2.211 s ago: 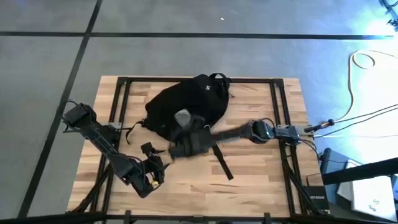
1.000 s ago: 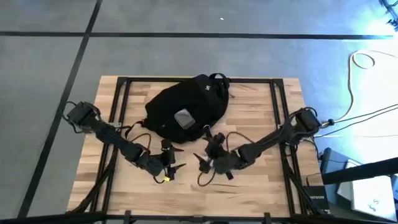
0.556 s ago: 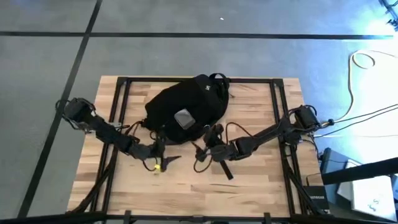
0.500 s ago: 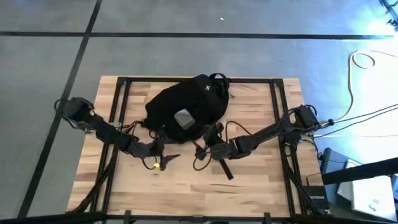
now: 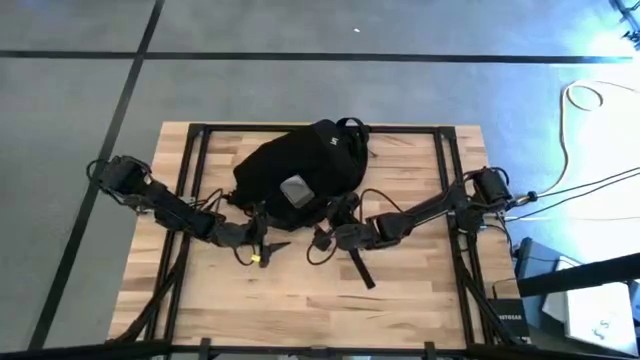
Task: Unpack backpack
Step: Put the pink cellphone into the black bag
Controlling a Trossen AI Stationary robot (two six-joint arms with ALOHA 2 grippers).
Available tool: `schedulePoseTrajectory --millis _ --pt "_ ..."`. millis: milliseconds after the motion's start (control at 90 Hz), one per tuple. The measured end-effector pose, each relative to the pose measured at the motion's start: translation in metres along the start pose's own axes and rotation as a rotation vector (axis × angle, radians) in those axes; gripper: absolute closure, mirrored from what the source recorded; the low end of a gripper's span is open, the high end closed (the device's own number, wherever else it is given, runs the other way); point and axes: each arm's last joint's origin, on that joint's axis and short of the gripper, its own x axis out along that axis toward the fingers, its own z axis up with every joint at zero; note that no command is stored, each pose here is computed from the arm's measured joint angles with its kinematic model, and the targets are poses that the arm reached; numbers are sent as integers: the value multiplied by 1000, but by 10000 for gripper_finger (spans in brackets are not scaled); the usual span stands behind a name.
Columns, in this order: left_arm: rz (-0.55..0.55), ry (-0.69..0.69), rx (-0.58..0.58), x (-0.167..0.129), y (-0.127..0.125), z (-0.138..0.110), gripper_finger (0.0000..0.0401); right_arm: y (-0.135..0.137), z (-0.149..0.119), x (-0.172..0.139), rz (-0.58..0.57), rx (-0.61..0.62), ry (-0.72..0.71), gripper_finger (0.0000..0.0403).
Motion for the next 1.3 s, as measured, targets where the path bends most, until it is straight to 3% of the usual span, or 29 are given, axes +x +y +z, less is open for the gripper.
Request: schedulePoseTrajectory --millis 211,322,411,533,667,722,878,1022,1300 --pt "119 76 -25 4 14 -8 121 -10 0 16 58 47 68 25" --pt "147 100 -3 6 19 -9 121 -18 -1 27 66 18 93 56" --pt "163 108 31 8 23 -9 121 -21 -4 33 71 -27 102 112" --pt "163 117 63 11 29 -8 121 -20 -3 40 141 -41 78 218" --pt "104 140 24 16 37 -6 121 -23 -3 53 190 -77 54 352" --pt "91 147 1 17 41 -6 121 -27 -3 57 184 -76 59 386" --pt "113 151 5 20 49 -4 121 -40 -2 67 201 -71 99 390" --pt "116 158 -6 22 54 -4 121 -50 -4 74 320 -64 194 400" --pt "108 151 -13 22 55 -3 121 -57 -7 77 277 -26 243 402"
